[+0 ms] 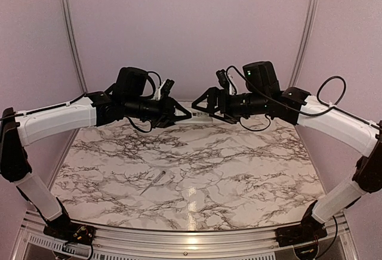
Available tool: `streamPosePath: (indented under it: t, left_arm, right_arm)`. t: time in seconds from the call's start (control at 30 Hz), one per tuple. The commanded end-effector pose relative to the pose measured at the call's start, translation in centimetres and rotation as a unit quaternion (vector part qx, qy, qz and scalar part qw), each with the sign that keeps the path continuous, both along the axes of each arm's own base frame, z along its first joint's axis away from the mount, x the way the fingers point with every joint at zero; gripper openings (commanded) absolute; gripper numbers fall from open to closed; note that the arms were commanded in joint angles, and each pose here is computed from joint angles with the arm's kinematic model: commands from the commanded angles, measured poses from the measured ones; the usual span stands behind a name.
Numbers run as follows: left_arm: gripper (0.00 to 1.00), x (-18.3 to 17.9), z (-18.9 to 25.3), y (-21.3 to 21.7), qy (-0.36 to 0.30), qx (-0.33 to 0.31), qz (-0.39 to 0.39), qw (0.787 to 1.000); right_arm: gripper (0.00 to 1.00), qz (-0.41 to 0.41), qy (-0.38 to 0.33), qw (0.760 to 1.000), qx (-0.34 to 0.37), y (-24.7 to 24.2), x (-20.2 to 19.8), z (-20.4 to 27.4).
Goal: Unload the batteries from the remote control
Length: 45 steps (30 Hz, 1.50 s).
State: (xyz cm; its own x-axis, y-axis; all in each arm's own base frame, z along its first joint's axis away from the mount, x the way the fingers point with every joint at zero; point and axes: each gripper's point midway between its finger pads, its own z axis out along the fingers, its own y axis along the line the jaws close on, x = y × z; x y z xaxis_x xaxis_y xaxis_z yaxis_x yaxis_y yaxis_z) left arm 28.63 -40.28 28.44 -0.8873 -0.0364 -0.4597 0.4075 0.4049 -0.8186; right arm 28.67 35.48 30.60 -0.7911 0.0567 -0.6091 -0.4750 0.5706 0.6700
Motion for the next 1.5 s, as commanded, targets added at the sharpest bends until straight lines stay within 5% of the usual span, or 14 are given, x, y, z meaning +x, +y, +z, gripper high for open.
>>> streamPosePath:
  t: [0.0, 1.47]
  left_arm:
    - [0.0, -3.1, 8.4, -2.2, -0.097, -0.104, -0.097, 0.985]
    - [0.0, -5.5, 10.8, -1.3, -0.138, -0.14, -0.139, 0.97]
  right_arm:
    - [0.98, 0.022, 0.031, 0.999, -0.024, 1.2, -0.2, -2.7]
    - [0.98, 0.093, 0.05, 0.983, 0.149, 1.5, -2.1, -2.0]
